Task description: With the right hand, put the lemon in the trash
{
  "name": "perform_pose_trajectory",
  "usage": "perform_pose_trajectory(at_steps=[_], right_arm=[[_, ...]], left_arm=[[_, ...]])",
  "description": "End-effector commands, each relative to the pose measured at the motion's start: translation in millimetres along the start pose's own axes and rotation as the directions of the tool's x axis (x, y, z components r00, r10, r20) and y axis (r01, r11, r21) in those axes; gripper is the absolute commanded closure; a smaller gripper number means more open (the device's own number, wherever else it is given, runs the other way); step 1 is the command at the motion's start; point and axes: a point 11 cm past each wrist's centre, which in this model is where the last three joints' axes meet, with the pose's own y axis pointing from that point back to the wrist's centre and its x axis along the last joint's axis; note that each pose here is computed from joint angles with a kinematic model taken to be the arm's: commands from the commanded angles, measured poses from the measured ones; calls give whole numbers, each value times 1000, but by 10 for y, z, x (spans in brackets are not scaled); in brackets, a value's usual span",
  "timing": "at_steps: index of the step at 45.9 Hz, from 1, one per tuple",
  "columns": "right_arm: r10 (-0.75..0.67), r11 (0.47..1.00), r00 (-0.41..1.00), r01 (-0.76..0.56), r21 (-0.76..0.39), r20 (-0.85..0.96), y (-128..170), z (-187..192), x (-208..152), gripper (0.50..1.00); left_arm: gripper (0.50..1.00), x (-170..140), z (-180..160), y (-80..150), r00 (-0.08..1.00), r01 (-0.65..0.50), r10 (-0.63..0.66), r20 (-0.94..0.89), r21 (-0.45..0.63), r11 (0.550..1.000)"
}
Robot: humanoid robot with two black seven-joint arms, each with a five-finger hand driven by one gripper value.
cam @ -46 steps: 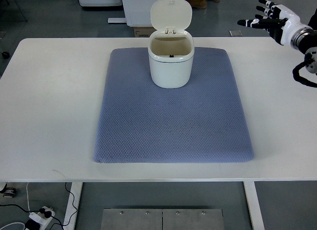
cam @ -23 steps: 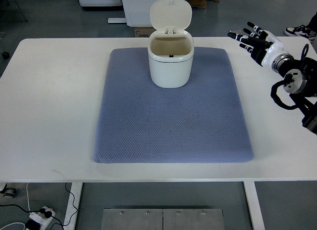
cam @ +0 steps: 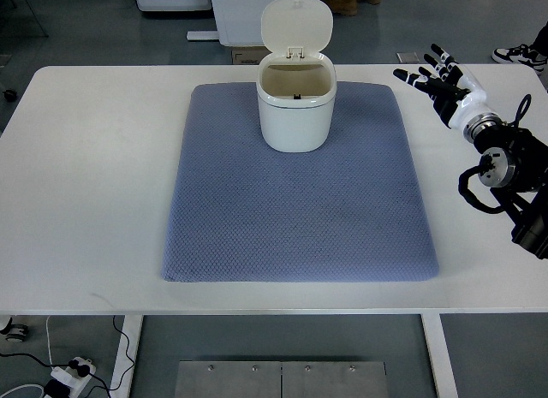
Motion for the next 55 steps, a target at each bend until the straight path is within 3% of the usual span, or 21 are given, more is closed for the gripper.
perform_pose_trajectory(at_steps=[1,21,33,55], right_arm=[[-3,1000,1000,3,-8,-4,6,23,0,500],[33,999,983,-34,5,179,41,234,-70,500],[55,998,978,-57,5,199,109,363,8,500],[74,995,937,-92,38,341,128,401,-20,500]], left_arm=[[500,0,1,0,1000,0,0,0,0,1000],[500,0,1,0,1000,0,0,0,0,1000],[500,-5,1,1,1000,2,-2,0,0,1000],[500,0,0,0,1000,0,0,-1,0,1000]])
